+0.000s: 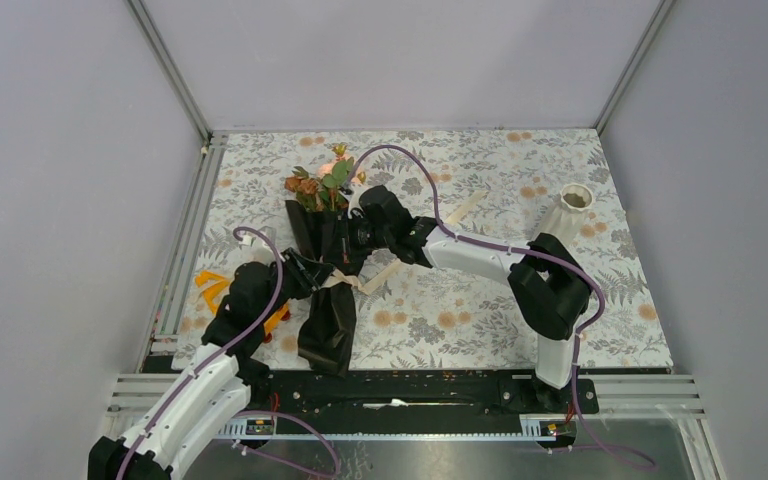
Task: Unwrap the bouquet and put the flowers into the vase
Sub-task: Untie the ribbon from the wrapping paper.
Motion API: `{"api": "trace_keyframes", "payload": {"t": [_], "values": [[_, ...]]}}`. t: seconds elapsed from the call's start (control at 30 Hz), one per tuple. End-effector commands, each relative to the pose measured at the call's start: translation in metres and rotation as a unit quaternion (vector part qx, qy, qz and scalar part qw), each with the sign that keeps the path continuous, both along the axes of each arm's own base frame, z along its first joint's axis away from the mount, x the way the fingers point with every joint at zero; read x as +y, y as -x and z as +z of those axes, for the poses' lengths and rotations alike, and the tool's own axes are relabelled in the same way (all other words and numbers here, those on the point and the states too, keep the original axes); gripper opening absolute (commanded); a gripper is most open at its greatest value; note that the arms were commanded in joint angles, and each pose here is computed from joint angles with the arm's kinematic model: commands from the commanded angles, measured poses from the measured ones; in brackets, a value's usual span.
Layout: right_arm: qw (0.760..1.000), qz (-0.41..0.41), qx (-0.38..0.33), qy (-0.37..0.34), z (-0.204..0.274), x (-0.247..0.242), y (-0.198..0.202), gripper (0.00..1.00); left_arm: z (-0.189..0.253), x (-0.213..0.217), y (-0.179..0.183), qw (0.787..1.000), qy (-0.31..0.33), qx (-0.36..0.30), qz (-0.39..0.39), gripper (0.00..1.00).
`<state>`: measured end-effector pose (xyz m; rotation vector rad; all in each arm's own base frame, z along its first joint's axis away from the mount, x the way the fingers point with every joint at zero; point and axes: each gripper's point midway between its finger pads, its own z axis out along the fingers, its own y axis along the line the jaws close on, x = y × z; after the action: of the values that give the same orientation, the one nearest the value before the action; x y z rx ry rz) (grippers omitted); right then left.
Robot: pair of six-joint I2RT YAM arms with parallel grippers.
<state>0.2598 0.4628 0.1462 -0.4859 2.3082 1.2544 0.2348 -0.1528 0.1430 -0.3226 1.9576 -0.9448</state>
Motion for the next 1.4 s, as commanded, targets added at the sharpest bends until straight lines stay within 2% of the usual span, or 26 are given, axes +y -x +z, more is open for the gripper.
{"api": "trace_keyframes", "payload": {"t": [0.0,0.83,0.97,1.07,1.27,1.37], "values": [[0.999,-0.014,-0.013,-0.032,0.031,0.005,-0.013,0.0,0.008,-0.004,-0.006,1.0,0.019,-0.02,0.001,0.33],[0.999,-0.037,0.008,-0.032,0.024,0.007,-0.019,0.0,0.005,-0.021,-0.013,0.997,0.07,-0.033,-0.004,0.28],[0.999,-0.038,0.005,-0.031,0.025,0.006,-0.019,0.0,0.002,-0.024,-0.013,0.997,0.07,-0.025,-0.006,0.15],[0.999,-0.046,-0.012,-0.023,0.025,-0.001,-0.021,0.01,0.002,-0.02,-0.015,0.998,0.065,-0.019,0.007,0.0],[0.995,-0.078,-0.07,-0.004,0.036,-0.032,-0.028,0.38,0.008,-0.018,-0.015,0.998,0.059,-0.008,0.013,0.0],[0.992,-0.091,-0.083,0.005,0.037,-0.051,-0.03,0.49,0.011,-0.02,-0.014,0.999,0.053,0.001,0.006,0.0]]}}
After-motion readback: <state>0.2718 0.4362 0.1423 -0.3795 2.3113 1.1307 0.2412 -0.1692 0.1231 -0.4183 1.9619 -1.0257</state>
